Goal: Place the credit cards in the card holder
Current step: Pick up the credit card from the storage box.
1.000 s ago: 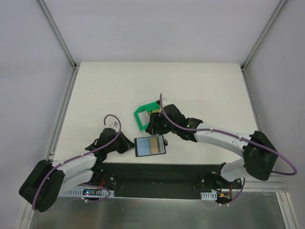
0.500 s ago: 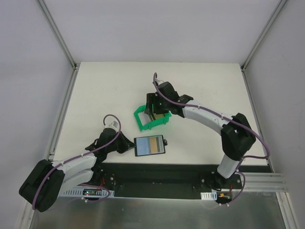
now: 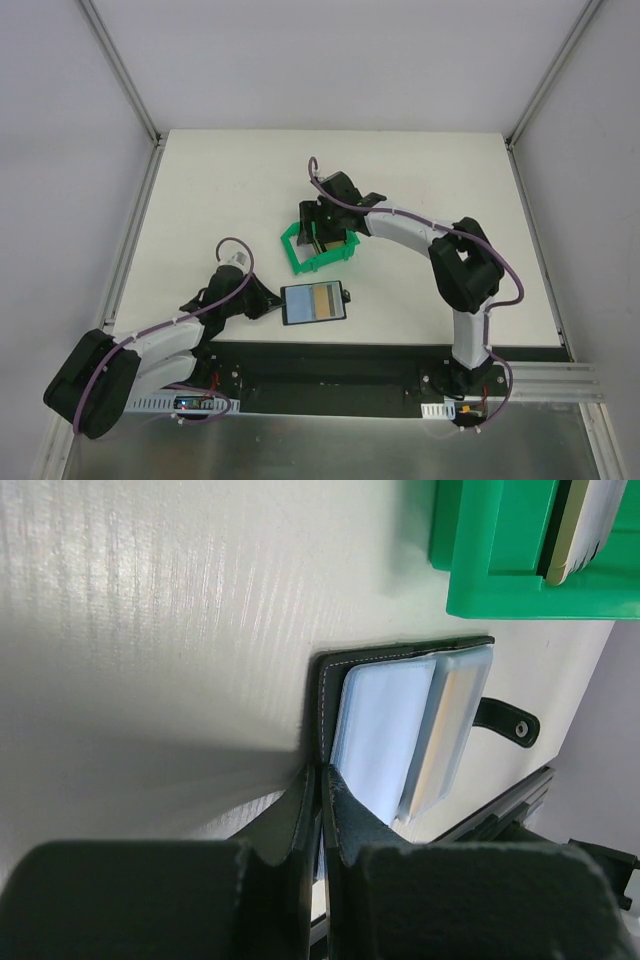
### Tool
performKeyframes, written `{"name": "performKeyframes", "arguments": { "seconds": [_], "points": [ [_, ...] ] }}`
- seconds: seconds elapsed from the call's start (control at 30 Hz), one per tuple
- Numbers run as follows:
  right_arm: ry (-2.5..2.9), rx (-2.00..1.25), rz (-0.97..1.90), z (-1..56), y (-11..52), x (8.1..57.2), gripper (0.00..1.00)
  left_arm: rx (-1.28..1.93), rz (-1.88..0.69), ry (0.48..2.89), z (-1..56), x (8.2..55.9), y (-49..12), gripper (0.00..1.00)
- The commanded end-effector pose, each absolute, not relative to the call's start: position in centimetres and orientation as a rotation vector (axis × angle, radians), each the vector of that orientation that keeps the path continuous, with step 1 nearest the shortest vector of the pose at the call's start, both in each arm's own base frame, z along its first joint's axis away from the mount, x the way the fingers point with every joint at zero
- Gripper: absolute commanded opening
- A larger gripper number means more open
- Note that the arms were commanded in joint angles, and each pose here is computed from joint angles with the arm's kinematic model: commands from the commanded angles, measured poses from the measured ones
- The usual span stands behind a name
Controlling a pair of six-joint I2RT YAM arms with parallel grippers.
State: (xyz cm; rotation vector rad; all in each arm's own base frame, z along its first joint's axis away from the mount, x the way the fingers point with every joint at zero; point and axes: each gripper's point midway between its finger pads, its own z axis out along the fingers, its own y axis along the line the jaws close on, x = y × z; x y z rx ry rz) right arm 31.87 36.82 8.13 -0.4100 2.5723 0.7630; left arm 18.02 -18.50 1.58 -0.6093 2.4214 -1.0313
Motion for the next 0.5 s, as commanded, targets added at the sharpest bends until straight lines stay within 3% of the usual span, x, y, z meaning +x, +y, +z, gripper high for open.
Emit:
{"name": "performKeyframes", "arguments": {
  "seconds": [0.0, 0.23, 0.47],
  "points": [
    [2.561, -0.450, 0.873, 8.9, 38.3, 32.2, 0.73, -0.624, -0.976, 2.437, 1.0, 18.3, -17.8, 0.00],
    [2.591, -0.472, 0.938, 7.7, 39.2, 32.0, 0.74, -0.619, -0.976, 2.445, 0.9, 18.3, -17.8, 0.00],
    [2.569, -0.465, 0.960, 8.7, 39.1, 32.1, 0.67, -0.610, -0.982, 2.448, 1.0, 18.4, -18.0, 0.00]
  ]
}}
